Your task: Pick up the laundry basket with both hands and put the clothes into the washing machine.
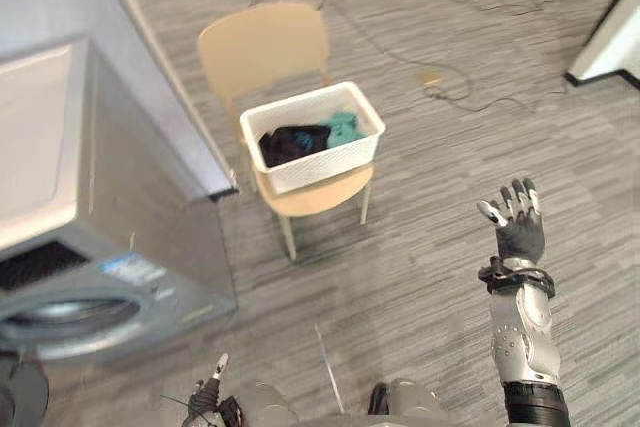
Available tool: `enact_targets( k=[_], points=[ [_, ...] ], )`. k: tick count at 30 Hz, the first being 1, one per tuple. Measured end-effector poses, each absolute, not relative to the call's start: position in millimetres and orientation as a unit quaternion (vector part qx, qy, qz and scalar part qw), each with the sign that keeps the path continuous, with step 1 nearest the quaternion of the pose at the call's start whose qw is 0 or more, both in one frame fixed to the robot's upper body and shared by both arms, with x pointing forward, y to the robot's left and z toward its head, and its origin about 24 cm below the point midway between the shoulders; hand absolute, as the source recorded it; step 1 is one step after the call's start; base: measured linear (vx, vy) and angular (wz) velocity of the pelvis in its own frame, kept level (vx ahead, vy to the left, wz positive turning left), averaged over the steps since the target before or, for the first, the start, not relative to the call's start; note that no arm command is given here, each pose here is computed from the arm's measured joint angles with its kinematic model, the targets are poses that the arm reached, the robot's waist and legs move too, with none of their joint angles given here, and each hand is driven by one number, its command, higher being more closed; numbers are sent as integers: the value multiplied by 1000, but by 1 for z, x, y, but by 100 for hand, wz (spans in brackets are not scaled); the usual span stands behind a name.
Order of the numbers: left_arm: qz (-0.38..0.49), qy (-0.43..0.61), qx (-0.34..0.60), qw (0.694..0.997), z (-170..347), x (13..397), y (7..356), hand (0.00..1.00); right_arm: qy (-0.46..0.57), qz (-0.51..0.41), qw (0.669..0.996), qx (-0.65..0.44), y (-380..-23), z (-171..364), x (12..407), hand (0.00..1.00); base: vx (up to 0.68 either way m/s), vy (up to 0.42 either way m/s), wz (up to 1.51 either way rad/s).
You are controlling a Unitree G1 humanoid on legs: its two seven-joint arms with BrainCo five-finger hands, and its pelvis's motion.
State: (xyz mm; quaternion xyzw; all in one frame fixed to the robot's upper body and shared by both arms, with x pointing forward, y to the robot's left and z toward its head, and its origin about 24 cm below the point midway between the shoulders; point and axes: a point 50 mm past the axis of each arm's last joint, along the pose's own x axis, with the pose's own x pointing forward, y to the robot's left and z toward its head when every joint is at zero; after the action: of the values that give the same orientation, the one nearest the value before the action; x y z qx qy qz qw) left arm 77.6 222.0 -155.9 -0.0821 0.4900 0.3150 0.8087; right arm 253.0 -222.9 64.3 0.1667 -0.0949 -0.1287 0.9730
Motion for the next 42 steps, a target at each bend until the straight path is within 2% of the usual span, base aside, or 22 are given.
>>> enact_targets(
  k=[5, 8, 10, 11, 14, 18, 23, 25, 29, 36, 40, 42],
  points=[
    [303, 486, -86, 815, -156, 78, 221, 0, -90, -96, 982, 138, -208, 66, 262, 0, 293, 133, -28],
    [310, 498, -90, 805, -158, 65, 221, 0, -76, -27, 988, 130, -170, 66, 281, 0, 321, 183, -41],
    [305, 518, -115, 791, -164, 52, 207, 0, -75, 9, 992, 101, -155, 70, 293, 0, 346, 317, -50],
    [307, 526, -111, 785, -165, 46, 211, 0, -61, 37, 993, 92, -137, 65, 295, 0, 324, 235, -37],
    [309, 540, -96, 777, -165, 43, 221, 0, -16, 73, 995, 69, -113, 44, 282, 0, 374, 83, 52],
    [313, 532, -91, 781, -163, 48, 226, 0, 3, 74, 997, 11, -118, 34, 273, 0, 255, -28, 79],
    [278, 510, -83, 810, -160, 80, 217, 0, -29, 15, 996, -89, -161, 50, 277, 0, 225, -214, 122],
    [273, 499, -60, 820, -156, 85, 228, 0, -38, -11, 991, -124, -175, 55, 278, 0, 175, -388, 147],
    [260, 489, -91, 828, -157, 92, 202, 0, -72, -48, 968, -234, -205, 78, 277, 0, 86, -359, 107],
    [260, 457, -95, 845, -150, 103, 209, 0, -77, -70, 953, -285, -223, 86, 277, 0, -40, -204, 111],
    [271, 461, -82, 841, -150, 97, 222, 0, -58, -62, 947, -311, -222, 83, 299, 0, -119, 21, 17],
    [273, 461, -78, 841, -149, 97, 225, 0, -59, -57, 934, -349, -227, 88, 306, 0, -160, 103, 8]
  ],
)
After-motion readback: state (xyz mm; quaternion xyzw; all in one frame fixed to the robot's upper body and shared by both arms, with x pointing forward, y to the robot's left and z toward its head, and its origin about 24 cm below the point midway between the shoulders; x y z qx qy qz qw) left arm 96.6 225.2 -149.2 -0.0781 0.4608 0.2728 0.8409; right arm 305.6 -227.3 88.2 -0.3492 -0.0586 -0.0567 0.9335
